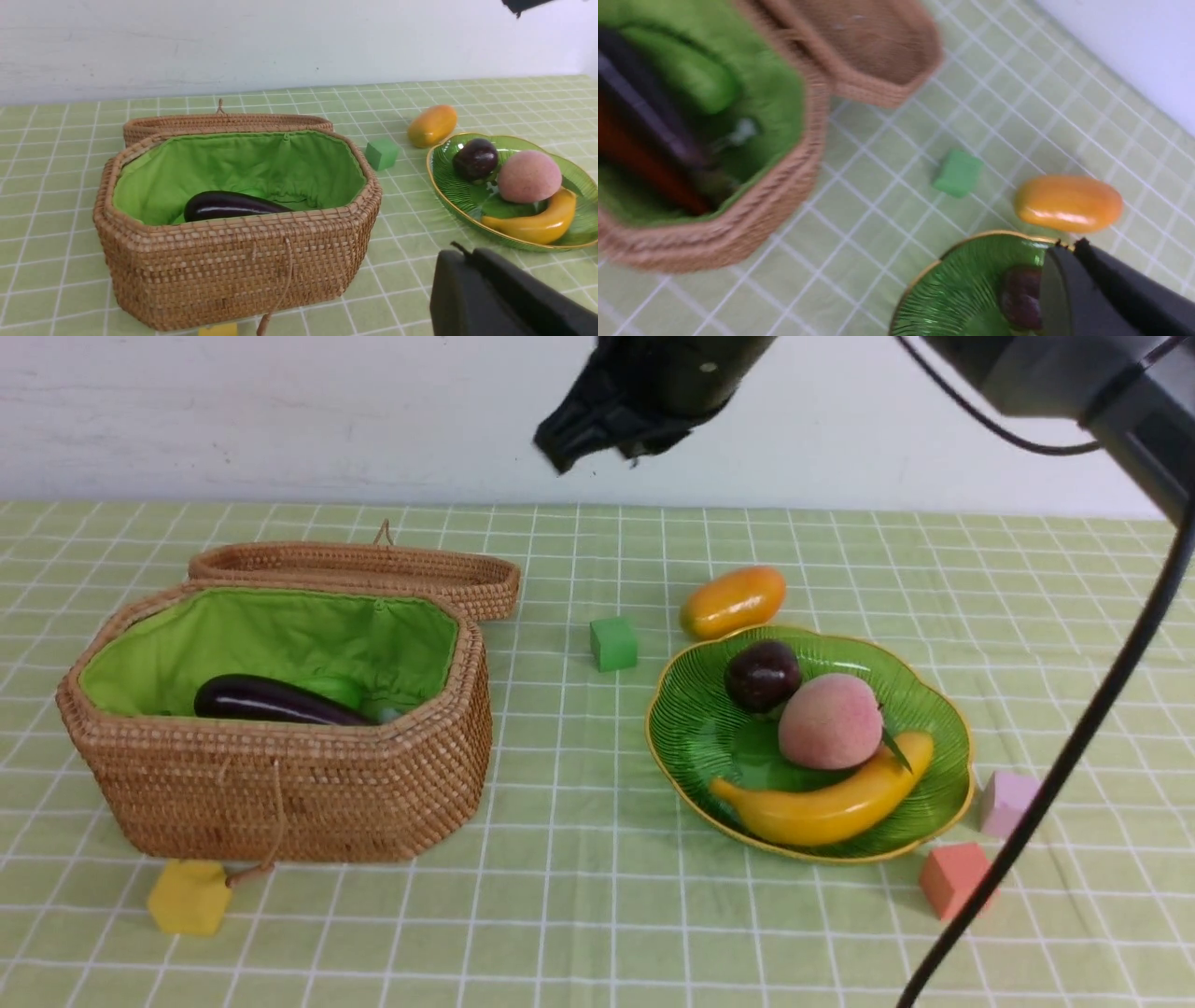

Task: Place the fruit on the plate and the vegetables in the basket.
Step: Use the right arm to grab a mango and put it into the right plate

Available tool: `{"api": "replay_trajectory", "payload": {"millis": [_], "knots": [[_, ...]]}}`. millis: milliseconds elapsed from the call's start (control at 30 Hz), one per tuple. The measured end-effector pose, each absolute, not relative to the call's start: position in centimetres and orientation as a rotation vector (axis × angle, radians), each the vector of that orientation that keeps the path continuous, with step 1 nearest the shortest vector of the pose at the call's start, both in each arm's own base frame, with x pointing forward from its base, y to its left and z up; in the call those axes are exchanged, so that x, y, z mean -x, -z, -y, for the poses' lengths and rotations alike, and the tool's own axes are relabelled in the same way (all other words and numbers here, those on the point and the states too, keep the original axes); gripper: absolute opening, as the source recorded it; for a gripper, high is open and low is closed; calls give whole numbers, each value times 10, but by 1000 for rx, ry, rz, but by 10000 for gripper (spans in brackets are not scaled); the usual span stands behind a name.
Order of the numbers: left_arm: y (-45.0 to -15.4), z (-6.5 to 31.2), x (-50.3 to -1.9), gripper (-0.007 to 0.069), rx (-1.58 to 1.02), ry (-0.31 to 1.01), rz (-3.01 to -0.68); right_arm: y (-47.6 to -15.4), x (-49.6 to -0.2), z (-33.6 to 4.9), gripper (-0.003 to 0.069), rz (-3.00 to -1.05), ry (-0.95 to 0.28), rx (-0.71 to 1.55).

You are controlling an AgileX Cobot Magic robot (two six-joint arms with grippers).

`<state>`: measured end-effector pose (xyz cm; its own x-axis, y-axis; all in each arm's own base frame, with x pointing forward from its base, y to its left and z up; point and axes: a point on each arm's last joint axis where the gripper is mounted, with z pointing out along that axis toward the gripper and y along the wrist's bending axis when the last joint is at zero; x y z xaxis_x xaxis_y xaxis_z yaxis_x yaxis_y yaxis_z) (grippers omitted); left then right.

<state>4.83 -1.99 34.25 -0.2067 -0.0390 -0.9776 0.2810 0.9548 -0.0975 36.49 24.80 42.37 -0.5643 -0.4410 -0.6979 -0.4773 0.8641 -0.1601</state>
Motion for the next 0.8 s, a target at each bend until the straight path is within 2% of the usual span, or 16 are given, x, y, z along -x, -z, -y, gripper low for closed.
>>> {"api": "replay_trajectory", "payload": {"millis": [67,167,233,267,333,400,433,500,600,800], "knots": [[-342,21,-48,3,-195,304,-1763,-418,-383,-226,25,-2306,-72,488],[-341,22,-47,3,-210,312,-1770,-403,-409,-197,77,-2388,-126,278],[-341,23,-47,3,-226,319,-1771,-380,-435,-174,185,-2464,-200,121],[-341,24,-47,3,-241,313,-1769,-364,-451,-163,269,-2484,-253,54],[-341,24,-47,3,-249,311,-1769,-350,-464,-155,348,-2494,-305,1],[-341,24,-46,3,-258,309,-1767,-332,-482,-145,455,-2472,-379,-66],[-341,25,-46,4,-263,308,-1766,-318,-497,-135,545,-2449,-448,-126],[-341,25,-46,4,-265,308,-1767,-300,-513,-126,636,-2411,-515,-193],[-341,25,-46,4,-268,306,-1768,-278,-531,-114,672,-2359,-580,-274],[-340,25,-46,4,-271,307,-1777,-247,-543,-107,643,-2381,-572,-316]]}}
